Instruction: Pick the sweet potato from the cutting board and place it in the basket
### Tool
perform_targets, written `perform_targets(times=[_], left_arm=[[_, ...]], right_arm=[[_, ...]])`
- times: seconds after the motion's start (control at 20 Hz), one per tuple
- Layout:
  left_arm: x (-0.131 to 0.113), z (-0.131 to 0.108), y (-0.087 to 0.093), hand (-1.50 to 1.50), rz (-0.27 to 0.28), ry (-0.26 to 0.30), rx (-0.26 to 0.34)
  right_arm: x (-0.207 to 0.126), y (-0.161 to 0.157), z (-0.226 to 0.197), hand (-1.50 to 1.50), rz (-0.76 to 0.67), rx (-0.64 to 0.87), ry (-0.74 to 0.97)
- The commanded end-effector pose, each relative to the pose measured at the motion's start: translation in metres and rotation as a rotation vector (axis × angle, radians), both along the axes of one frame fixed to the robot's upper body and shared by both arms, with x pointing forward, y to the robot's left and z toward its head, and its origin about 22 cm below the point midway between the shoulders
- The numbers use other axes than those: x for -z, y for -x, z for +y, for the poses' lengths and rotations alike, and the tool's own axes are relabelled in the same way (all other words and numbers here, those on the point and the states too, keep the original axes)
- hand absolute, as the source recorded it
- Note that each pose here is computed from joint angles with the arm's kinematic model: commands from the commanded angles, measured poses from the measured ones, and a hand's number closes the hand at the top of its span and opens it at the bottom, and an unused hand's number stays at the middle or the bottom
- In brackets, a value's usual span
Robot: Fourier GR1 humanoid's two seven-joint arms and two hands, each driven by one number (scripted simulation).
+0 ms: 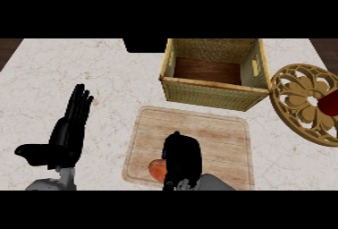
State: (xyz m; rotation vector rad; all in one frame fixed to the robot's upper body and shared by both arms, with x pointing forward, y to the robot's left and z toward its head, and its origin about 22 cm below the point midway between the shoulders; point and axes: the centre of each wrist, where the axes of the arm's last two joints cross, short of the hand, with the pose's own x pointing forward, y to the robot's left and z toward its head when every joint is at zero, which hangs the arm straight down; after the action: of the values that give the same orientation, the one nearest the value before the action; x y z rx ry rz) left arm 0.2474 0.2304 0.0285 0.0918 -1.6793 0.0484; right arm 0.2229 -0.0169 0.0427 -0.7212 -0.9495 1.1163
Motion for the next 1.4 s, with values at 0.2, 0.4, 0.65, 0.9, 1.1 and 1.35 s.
perform_targets(times=[0.2, 0.4, 0.65, 0.9, 1.1, 1.35], left_arm=[[0.01, 0.002, -0.005, 0.0, 0.025, 0.004, 0.003], [-0.001, -0.009, 0.001, 0.0, -0.005, 0.009, 0.071], [-0.008, -0.03, -0.007, 0.0, -0.017, 0.013, 0.098], [-0.006, -0.014, -0.007, 0.0, 0.002, 0.006, 0.101], [-0.003, -0.01, -0.007, 0.0, 0.006, 0.008, 0.067], [0.005, -0.018, -0.004, 0.0, 0.026, 0.002, 0.064]], right_arm=[[-0.014, -0.01, 0.025, 1.5, -0.029, 0.062, 0.099], [-0.008, -0.042, 0.04, 1.5, -0.129, -0.01, 0.113], [-0.031, -0.067, 0.051, 1.5, -0.288, -0.013, 0.104], [-0.078, -0.063, 0.066, 1.5, -0.4, -0.003, -0.116], [-0.114, -0.049, 0.077, 1.5, -0.529, -0.003, -0.29], [-0.17, -0.035, 0.089, 1.5, -0.661, -0.005, -0.423]])
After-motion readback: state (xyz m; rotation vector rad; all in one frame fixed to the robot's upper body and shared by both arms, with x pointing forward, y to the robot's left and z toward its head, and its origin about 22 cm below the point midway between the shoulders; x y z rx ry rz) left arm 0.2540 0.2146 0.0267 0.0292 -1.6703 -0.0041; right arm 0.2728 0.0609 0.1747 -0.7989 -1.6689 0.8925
